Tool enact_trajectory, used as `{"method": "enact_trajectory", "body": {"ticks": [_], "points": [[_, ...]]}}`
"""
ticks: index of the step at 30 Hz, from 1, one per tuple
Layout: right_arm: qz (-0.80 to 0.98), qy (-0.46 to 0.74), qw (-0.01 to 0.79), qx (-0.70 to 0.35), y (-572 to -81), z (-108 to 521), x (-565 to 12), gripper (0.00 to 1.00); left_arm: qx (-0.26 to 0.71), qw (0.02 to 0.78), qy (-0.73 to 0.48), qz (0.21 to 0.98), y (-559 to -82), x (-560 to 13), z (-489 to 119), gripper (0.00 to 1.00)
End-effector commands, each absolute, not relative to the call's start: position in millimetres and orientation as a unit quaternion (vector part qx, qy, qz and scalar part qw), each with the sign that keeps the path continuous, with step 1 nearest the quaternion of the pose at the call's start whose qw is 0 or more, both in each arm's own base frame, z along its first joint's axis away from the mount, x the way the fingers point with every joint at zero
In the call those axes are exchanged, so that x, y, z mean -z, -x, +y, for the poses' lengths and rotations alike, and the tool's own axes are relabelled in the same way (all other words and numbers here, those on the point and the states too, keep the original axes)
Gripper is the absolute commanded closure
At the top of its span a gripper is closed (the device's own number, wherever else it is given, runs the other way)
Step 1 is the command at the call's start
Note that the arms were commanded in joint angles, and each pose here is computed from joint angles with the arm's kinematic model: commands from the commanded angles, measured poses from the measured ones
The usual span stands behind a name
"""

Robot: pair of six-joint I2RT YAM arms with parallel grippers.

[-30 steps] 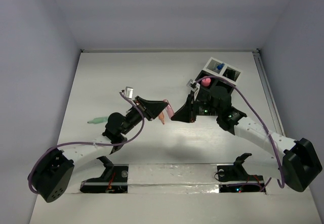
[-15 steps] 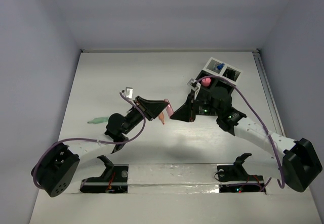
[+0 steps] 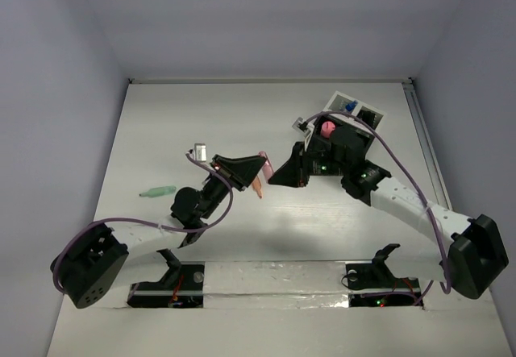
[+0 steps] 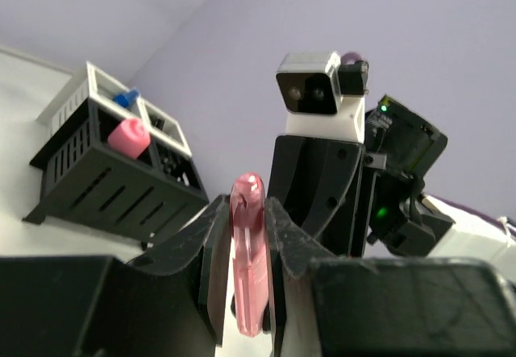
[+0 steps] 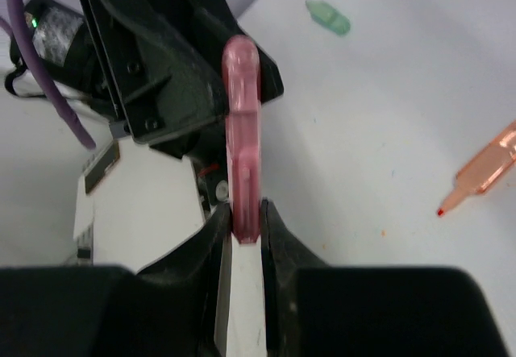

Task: Sort the stationery into containers
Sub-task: Close the pen cap on the pen, then place the pen in the storage box.

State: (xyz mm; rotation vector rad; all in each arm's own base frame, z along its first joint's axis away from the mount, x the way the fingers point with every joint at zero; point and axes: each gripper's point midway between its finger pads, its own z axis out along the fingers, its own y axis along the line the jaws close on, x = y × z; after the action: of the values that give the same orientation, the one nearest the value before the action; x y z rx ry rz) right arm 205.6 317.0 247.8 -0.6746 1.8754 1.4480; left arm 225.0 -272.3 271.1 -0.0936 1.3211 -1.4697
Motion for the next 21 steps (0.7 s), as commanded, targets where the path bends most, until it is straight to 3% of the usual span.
{"method": "enact_trajectory", "body": {"ticks": [1, 8, 16, 17, 21], "points": [[0.585, 0.262, 0.543, -0.543, -249.0, 313.0, -381.4, 1.0, 0.634, 0.429, -0.062, 0.641, -168.8, -204.4, -307.3, 1.0], [0.575, 0.257, 0.57, -0.528, -259.0, 296.8, -405.0, 1.0, 0.634, 0.429, -0.064, 0.641, -167.0, -203.4, -308.3, 1.0], [0.602, 0.237, 0.563, -0.514, -267.5, 286.6, -380.8, 1.0, 0.597, 0.47, -0.071, 0.646, -178.2, -215.9, -301.8, 1.0], [0.612, 0.234, 0.556, -0.512, -267.8, 286.2, -370.8, 1.0, 0.597, 0.487, -0.071, 0.634, -179.9, -231.2, -298.9, 0.97], [0.644, 0.207, 0.565, -0.472, -279.4, 275.2, -351.3, 1.0, 0.548, 0.539, -0.056, 0.637, -195.8, -248.6, -282.4, 0.35]]}}
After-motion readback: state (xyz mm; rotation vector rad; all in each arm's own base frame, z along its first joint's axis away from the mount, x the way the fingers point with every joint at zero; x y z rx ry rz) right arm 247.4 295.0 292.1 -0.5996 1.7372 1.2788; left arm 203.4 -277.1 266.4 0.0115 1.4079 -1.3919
